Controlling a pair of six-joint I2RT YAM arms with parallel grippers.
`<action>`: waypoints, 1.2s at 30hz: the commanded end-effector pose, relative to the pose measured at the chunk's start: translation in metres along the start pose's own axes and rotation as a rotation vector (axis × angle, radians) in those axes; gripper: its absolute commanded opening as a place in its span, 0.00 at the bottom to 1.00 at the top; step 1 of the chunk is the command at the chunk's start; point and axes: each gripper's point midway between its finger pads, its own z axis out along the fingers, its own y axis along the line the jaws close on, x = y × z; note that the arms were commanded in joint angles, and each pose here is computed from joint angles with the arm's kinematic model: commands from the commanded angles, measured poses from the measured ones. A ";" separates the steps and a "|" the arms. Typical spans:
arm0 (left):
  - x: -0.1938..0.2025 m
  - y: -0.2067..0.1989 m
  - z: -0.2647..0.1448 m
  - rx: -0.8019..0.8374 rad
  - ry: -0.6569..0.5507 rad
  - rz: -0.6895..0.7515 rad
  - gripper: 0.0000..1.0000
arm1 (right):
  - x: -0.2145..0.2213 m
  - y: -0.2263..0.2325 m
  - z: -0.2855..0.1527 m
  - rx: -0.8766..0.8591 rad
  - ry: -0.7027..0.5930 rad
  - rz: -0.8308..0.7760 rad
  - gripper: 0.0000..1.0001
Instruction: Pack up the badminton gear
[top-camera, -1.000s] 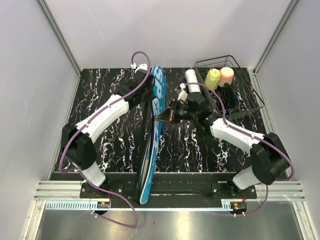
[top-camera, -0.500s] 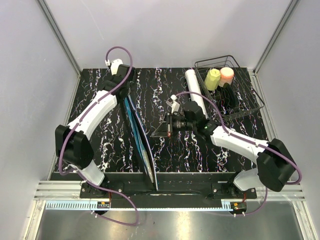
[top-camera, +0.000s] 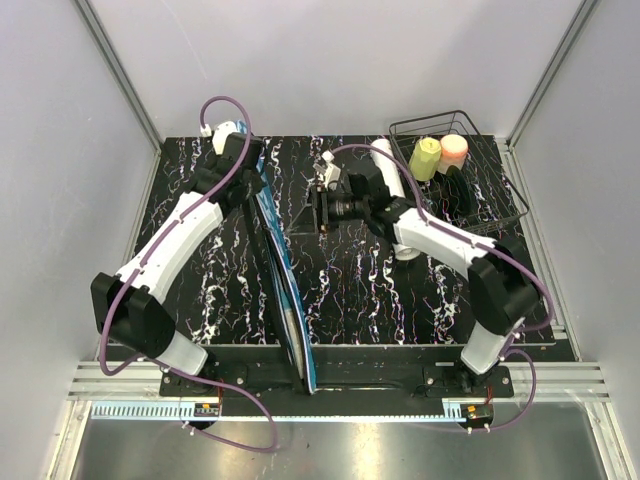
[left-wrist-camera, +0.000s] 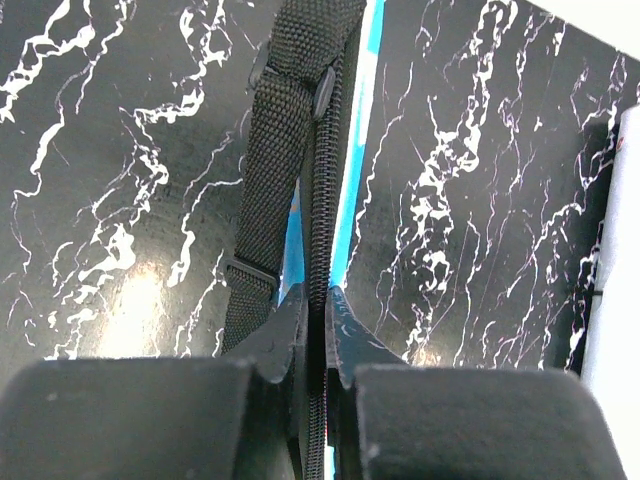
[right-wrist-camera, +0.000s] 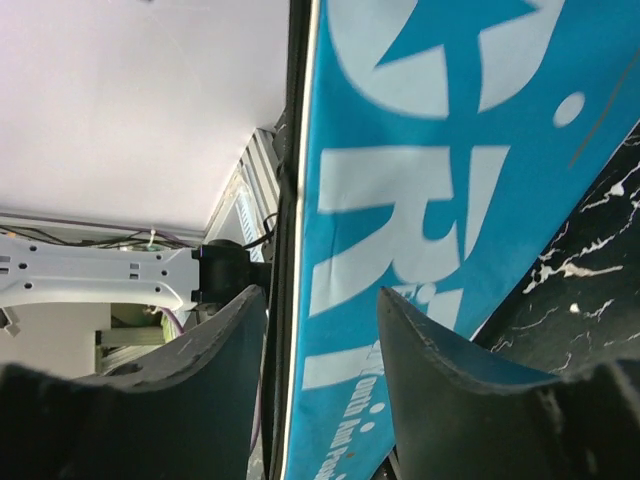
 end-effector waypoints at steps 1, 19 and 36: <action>-0.020 -0.015 -0.020 0.091 -0.054 -0.060 0.00 | -0.015 0.023 0.005 -0.156 0.043 -0.065 0.62; -0.019 -0.023 -0.019 0.126 -0.035 -0.070 0.00 | -0.028 0.017 0.031 -0.175 0.065 -0.001 0.53; -0.018 -0.026 -0.016 0.124 -0.033 -0.068 0.00 | -0.021 0.025 0.045 -0.193 0.095 0.008 0.36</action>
